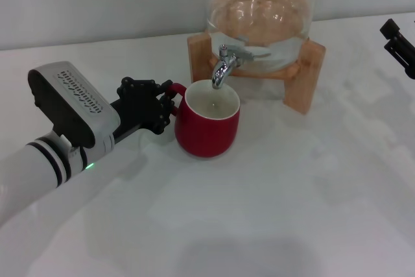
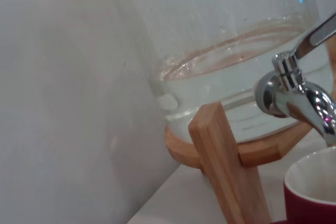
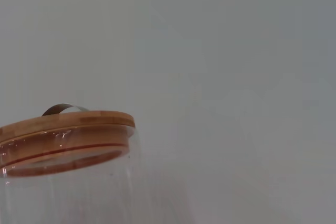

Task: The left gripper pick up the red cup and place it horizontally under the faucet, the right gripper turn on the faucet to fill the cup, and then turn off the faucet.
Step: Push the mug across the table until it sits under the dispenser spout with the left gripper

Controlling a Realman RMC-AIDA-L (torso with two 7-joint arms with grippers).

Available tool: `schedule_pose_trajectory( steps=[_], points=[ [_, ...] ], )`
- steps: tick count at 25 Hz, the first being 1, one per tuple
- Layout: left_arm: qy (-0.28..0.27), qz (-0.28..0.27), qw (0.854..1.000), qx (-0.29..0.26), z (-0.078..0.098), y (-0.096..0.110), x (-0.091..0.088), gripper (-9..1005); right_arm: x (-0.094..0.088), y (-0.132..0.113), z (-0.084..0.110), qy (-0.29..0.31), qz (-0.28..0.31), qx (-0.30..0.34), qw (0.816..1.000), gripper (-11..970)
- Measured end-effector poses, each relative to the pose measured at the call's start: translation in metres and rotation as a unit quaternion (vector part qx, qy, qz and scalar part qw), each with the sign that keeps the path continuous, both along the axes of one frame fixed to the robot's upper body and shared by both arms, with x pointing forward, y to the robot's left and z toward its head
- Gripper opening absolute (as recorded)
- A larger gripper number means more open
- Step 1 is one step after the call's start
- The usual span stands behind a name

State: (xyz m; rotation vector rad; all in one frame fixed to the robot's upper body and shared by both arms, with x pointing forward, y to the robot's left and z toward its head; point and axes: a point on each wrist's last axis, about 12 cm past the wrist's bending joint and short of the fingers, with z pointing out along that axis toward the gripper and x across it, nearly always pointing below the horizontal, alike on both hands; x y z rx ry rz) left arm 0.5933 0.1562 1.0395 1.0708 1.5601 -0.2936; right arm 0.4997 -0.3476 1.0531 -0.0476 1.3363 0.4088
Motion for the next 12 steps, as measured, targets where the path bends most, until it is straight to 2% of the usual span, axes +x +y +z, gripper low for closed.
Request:
schedule_pose_trajectory(
  steps=[12],
  points=[
    [-0.005, -0.004, 1.0, 0.013, 0.002, -0.0044, 0.0038, 94, 0.0016, 0.0004, 0.0007, -0.001, 0.0, 0.001, 1.0, 868]
  ],
)
